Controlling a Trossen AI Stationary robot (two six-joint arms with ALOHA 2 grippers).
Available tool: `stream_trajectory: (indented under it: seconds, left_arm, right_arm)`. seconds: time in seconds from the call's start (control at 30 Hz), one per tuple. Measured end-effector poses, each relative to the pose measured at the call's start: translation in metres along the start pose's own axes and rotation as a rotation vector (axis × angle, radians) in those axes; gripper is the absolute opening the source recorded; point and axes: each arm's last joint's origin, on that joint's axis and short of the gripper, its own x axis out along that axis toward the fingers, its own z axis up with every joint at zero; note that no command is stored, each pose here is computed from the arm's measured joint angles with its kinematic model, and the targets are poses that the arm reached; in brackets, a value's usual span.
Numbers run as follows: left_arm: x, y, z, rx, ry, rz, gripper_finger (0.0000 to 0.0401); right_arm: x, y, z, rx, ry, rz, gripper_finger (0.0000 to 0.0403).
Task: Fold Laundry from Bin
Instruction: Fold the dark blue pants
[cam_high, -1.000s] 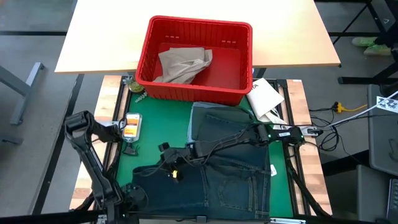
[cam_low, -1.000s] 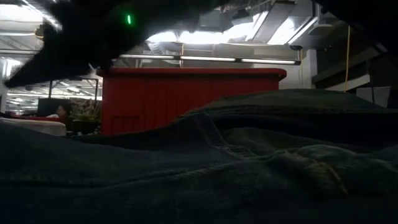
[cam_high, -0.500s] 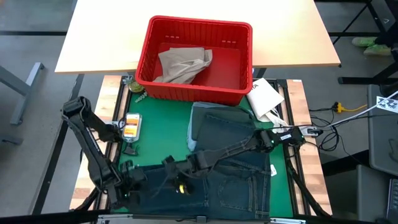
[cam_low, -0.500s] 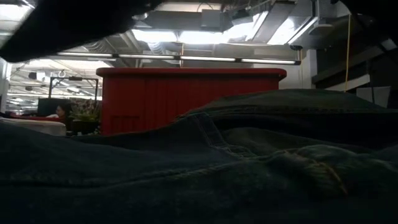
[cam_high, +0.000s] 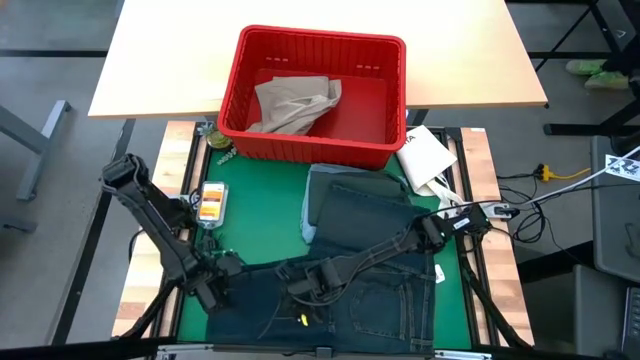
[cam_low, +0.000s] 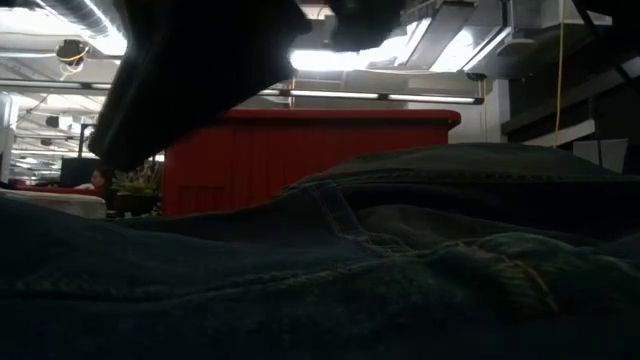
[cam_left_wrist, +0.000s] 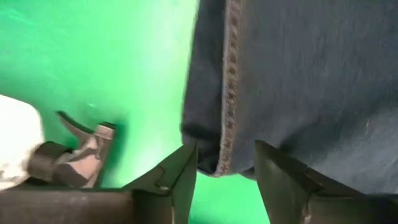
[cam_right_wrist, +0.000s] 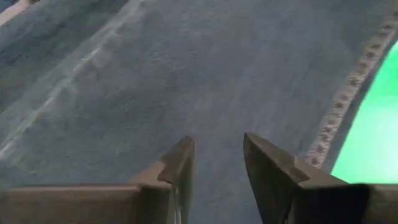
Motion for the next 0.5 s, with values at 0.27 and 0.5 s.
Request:
stream_trajectory:
  seconds: [0.27, 0.5]
  left_arm:
    - [0.03, 0.012, -0.003, 0.046, 0.106, -0.011, 0.0156]
    - [0.039, 0.015, -0.002, 0.06, 0.182, -0.053, 0.0132]
  right_arm:
    - [-0.001, 0.013, -0.004, -0.012, 0.098, 0.009, 0.0137]
    - [-0.001, 0.019, -0.002, -0.019, 0.107, 0.009, 0.0137]
